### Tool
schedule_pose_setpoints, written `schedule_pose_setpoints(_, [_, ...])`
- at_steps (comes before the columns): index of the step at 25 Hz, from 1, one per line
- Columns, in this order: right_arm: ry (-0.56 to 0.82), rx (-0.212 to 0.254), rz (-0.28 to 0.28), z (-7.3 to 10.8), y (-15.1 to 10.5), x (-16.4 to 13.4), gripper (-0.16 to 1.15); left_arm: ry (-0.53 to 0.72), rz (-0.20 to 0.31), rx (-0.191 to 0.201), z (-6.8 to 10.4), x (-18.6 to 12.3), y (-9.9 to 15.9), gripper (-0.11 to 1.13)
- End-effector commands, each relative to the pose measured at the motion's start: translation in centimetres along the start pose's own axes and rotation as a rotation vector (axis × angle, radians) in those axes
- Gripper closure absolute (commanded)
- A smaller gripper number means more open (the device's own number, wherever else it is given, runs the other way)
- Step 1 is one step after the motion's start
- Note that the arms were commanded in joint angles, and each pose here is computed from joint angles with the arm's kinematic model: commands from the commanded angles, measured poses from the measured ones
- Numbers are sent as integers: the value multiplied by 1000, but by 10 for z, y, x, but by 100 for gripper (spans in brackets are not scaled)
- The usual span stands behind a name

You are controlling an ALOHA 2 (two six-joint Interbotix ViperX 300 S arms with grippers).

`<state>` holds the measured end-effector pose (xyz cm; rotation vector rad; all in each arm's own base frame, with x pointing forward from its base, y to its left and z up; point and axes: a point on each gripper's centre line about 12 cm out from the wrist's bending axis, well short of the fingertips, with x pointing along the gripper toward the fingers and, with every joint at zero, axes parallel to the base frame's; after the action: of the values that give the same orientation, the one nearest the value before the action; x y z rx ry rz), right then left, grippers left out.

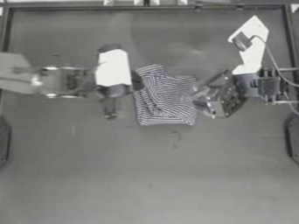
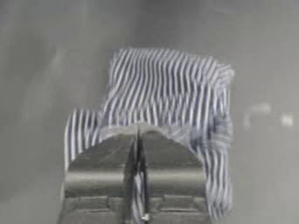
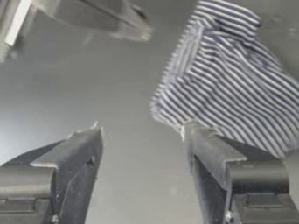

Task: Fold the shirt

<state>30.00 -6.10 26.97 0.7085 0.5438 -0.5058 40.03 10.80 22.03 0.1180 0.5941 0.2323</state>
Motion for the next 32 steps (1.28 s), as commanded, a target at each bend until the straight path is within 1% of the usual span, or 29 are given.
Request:
schedule_pose_setpoints(1, [-37, -27, 21, 5, 1, -10, 10, -58, 11, -5, 28, 9, 5, 50])
schedule_pose_setpoints(6, [-36, -34, 16, 0, -4, -13, 10, -41, 12, -1, 30, 30, 5, 36])
schedule_pose_setpoints(11, [-29, -33, 11, -3, -7, -11, 10, -14, 12, -4, 25, 50, 6, 25])
schedule_pose_setpoints(14, [-28, -31, 13, -4, -7, -11, 10, 5, 16, -10, 18, 58, 9, 24])
schedule_pose_setpoints(16, [-30, -30, 21, -5, -7, -10, 10, 15, 15, -11, 14, 58, 9, 24])
schedule_pose_setpoints(18, [-35, -31, 31, -5, -6, -10, 10, 33, 14, -11, 7, 58, 8, 24])
schedule_pose_setpoints(21, [-44, -49, 38, -5, -6, -9, 10, 61, 10, -24, -6, 57, 7, 25])
schedule_pose_setpoints(23, [-54, -78, 40, -4, -6, -8, 10, 79, 6, -31, -14, 56, 5, 25])
schedule_pose_setpoints(24, [-63, -107, 42, -4, -6, -6, 10, 87, 5, -32, -17, 56, 5, 25])
schedule_pose_setpoints(26, [-85, -181, 56, -6, -7, -3, 10, 102, 2, -34, -23, 56, 3, 25])
schedule_pose_setpoints(27, [-103, -237, 80, -8, -6, 0, 10, 110, 2, -37, -26, 56, 3, 25])
schedule_pose_setpoints(28, [-113, -268, 102, -10, -6, 2, 10, 113, 1, -37, -28, 55, 3, 25])
schedule_pose_setpoints(29, [-120, -288, 116, -12, -7, 5, 10, 116, 1, -36, -29, 54, 3, 25])
schedule_pose_setpoints(30, [-123, -302, 119, -13, -11, 8, 10, 121, 1, -37, -31, 53, 3, 25])
schedule_pose_setpoints(32, [-123, -315, 95, -13, -22, 15, 10, 126, 5, -41, -34, 51, 5, 25])
